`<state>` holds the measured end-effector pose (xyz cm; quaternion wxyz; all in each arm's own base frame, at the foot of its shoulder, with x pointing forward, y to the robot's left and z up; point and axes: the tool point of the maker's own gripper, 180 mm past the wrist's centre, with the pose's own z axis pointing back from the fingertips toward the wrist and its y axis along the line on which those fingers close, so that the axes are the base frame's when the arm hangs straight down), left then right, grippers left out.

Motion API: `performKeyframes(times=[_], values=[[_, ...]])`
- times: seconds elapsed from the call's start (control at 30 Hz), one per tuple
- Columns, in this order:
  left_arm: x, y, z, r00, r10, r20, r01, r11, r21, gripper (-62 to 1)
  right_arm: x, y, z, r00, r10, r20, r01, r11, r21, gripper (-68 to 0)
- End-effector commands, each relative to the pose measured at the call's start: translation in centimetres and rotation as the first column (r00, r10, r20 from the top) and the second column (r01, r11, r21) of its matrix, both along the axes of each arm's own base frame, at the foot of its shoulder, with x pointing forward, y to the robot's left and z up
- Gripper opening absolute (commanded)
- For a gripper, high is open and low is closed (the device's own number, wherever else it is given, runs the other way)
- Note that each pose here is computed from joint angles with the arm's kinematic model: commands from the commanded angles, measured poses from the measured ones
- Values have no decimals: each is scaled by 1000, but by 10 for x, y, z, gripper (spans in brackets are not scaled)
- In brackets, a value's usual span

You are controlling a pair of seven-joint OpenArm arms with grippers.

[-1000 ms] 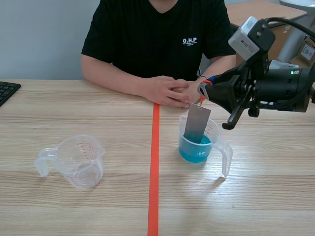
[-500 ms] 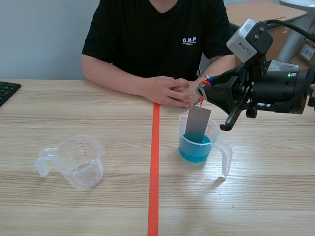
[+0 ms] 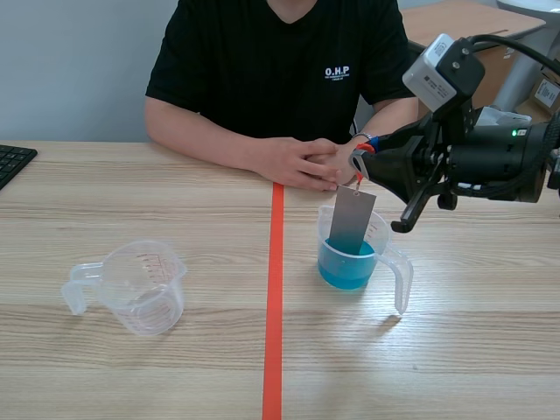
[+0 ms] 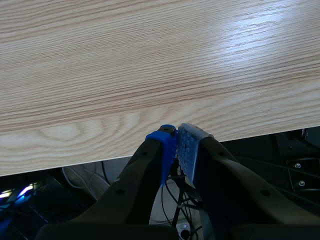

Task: Do the redox reaction experiment.
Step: 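Hold the plate still in the solution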

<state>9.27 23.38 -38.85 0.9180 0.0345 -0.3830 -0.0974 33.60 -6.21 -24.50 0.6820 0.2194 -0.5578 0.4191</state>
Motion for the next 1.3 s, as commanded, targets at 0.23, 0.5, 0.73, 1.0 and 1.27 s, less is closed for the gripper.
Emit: performKeyframes(times=[0.23,0.5,0.73,1.0,1.27], values=[[1,-1,1,1000,-1,8,1,1000,-6,-558,1,-1,3,1000,13,10,-12,1000,-18,-658],[1,-2,1,1000,-2,8,2,1000,-7,-558,1,-1,3,1000,13,10,-12,1000,-18,-658],[1,-2,1,1000,-2,8,2,1000,-7,-558,1,-1,3,1000,13,10,-12,1000,-19,-658],[1,-2,1,1000,-2,9,2,1000,-7,-558,2,-2,3,1000,10,12,-10,1000,-20,-658],[1,-2,1,1000,-2,9,2,1000,-7,-558,1,-2,5,1000,13,17,-12,1000,-28,-658]])
